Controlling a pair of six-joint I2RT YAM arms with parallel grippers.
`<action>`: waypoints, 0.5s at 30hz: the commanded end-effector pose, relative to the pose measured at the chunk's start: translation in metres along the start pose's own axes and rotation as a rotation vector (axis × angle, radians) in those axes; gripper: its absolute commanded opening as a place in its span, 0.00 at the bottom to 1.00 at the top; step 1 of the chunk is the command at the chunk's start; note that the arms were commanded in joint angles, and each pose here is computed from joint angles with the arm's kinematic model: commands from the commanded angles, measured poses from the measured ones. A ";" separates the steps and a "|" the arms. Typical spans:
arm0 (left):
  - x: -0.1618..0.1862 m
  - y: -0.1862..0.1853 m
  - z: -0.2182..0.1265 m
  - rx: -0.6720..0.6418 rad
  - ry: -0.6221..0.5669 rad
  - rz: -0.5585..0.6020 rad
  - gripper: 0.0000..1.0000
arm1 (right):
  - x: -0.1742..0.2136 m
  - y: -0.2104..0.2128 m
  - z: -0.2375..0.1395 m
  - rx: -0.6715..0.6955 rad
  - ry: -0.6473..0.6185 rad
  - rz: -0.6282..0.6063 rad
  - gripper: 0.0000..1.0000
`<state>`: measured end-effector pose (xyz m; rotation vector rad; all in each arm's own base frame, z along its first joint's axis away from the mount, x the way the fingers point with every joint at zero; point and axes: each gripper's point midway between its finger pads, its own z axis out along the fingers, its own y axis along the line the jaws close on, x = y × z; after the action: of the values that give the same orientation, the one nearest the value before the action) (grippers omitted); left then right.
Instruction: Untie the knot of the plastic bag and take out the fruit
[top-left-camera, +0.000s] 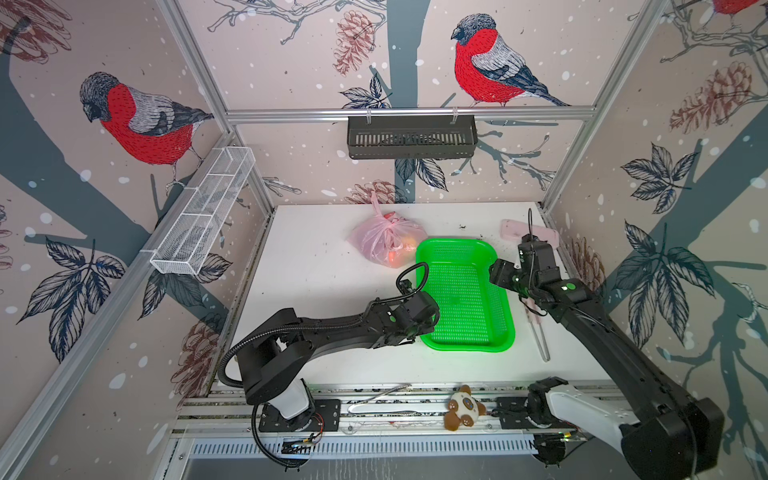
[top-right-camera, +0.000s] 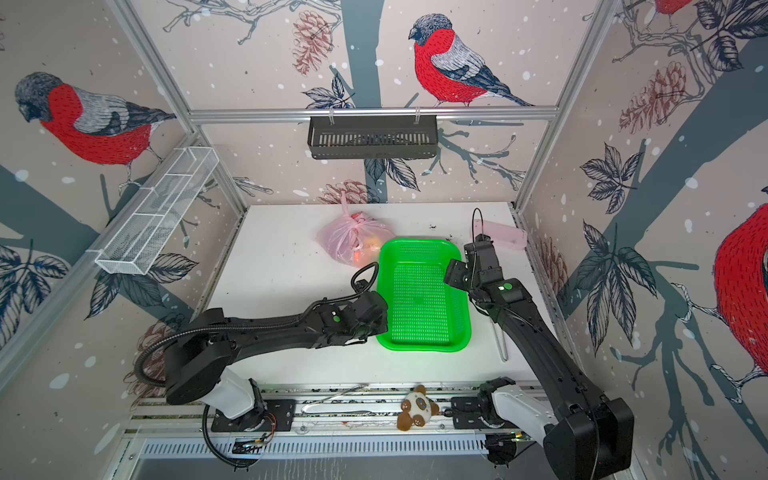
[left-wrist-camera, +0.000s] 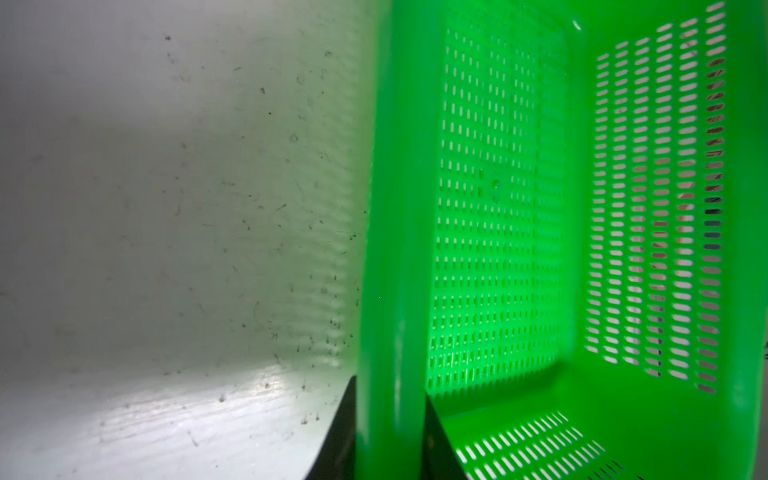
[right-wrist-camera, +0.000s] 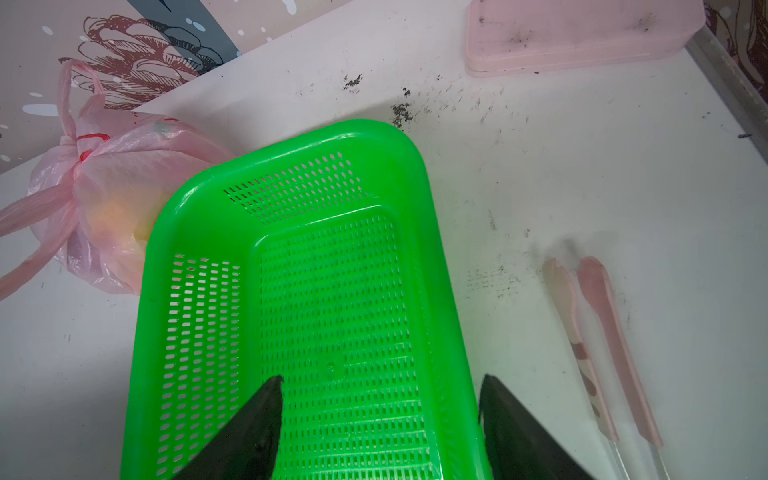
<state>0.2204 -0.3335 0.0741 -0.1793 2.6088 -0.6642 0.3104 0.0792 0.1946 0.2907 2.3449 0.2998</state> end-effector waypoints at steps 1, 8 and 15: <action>0.003 0.011 0.001 -0.027 -0.015 -0.062 0.19 | -0.007 0.007 -0.001 -0.027 -0.033 0.017 0.75; 0.002 0.004 -0.002 -0.015 -0.014 -0.037 0.42 | -0.006 0.015 0.000 -0.044 -0.035 0.017 0.76; -0.031 -0.001 -0.029 -0.122 -0.107 0.034 0.74 | -0.003 0.032 0.001 -0.064 -0.042 0.010 0.76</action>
<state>0.2262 -0.3335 0.0956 -0.2240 2.5833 -0.6165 0.3116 0.1043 0.1961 0.2582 2.3314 0.3612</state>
